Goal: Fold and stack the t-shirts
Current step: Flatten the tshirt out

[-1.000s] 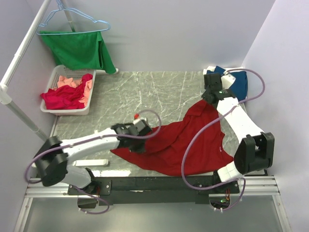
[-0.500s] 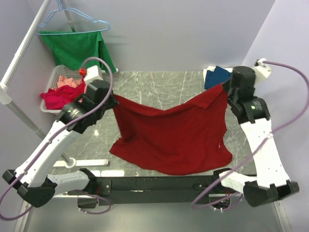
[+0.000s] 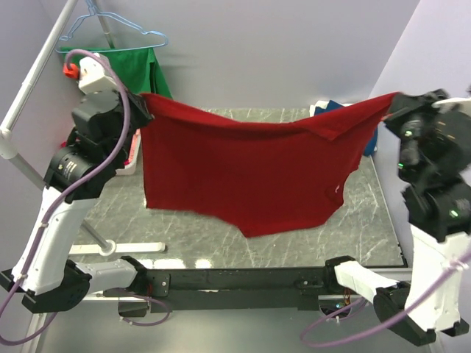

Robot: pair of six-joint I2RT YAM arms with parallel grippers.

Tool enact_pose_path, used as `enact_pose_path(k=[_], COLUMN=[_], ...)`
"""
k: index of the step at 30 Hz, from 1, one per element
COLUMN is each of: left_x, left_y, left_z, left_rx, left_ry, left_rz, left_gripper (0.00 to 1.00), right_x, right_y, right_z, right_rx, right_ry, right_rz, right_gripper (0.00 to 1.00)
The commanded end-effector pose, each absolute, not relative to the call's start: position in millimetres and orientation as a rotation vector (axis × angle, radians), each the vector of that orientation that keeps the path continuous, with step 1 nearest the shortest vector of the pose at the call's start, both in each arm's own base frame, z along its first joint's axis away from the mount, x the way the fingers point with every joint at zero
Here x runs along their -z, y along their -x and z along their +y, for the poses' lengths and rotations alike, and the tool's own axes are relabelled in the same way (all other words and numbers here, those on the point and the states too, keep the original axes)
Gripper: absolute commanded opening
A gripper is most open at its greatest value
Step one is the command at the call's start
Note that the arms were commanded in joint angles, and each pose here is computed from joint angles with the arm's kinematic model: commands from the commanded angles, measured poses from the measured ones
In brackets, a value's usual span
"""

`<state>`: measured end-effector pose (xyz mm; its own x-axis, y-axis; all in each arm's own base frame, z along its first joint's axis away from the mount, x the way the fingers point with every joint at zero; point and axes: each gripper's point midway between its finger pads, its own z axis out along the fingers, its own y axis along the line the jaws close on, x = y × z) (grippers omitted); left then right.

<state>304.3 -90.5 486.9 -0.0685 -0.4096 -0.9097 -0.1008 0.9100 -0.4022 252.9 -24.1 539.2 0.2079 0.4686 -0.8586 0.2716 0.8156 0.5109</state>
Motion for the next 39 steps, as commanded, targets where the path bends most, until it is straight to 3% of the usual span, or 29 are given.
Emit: enact_pose_path(k=[1,15,23,28,39], left_x=[-538,-591,-612,-619,-546], left_y=[-297,-189,-173,-203,-334], left_z=[-75,-42,-41,-52,-77], left_rx=[0.27,0.518,0.541,0.483,0.199], left_ry=[0.405,0.282,0.226,0.224,0.44], left_rz=[1.475,1.243,1.187,1.185,1.316], left_gripper=[0.01,0.01,0.01,0.01,0.01], right_x=[-584,-626,-648,-661,-591], right_y=[-219,-93,-58,-82,-254], right_z=[-30,-13,-15,-13,1], right_rx=[-0.154,-0.389,-0.42,-0.401,-0.257], right_ry=[-0.577,-0.35,-0.311,-0.316,-0.412], right_rz=[1.289,1.042,0.949,0.924,1.188], right_gripper=[0.0,0.0,0.0,0.0,0.0])
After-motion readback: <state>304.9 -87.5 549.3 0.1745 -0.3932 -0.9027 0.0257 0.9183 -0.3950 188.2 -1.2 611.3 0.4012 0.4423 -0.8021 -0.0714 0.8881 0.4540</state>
